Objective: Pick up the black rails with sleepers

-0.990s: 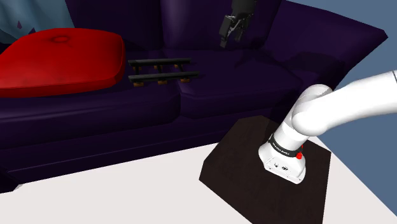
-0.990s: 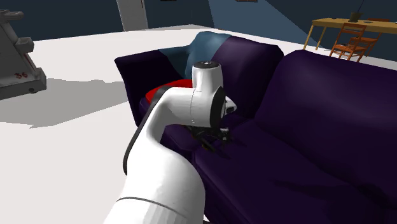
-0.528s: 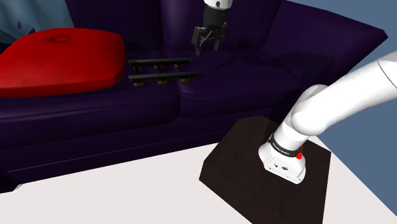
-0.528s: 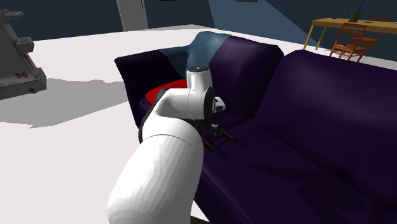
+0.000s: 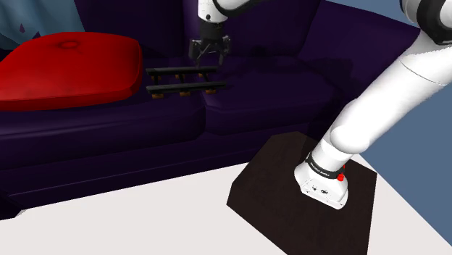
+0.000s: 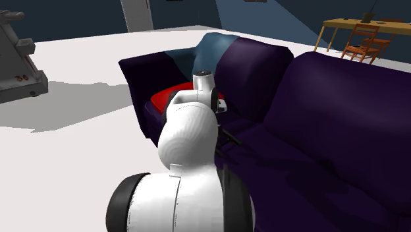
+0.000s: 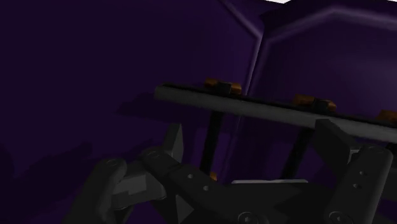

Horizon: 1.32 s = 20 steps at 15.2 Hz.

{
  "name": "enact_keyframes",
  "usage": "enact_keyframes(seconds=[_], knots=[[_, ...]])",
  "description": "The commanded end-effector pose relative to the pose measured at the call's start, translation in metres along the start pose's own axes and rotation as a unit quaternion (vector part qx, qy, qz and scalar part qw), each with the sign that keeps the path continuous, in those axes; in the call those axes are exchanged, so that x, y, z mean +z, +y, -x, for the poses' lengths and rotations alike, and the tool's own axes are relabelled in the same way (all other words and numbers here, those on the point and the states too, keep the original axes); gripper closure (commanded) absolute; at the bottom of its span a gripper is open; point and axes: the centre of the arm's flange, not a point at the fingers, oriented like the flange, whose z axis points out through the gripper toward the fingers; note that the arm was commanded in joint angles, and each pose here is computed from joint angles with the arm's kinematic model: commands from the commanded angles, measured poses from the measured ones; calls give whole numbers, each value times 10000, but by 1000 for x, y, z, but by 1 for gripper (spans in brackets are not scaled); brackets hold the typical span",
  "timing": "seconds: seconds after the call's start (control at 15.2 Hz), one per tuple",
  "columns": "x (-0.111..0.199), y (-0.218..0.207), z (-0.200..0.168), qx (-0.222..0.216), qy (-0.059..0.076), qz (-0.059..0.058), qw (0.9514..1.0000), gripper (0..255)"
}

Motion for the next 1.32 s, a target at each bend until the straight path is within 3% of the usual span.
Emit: enact_keyframes(seconds=[0.0, 0.59, 1.25], knots=[[16, -16, -19, 206, -35, 14, 9998, 0], [82, -78, -103, 1075, -192, 98, 9940, 0], [123, -81, -102, 1102, -197, 100, 9937, 0]])
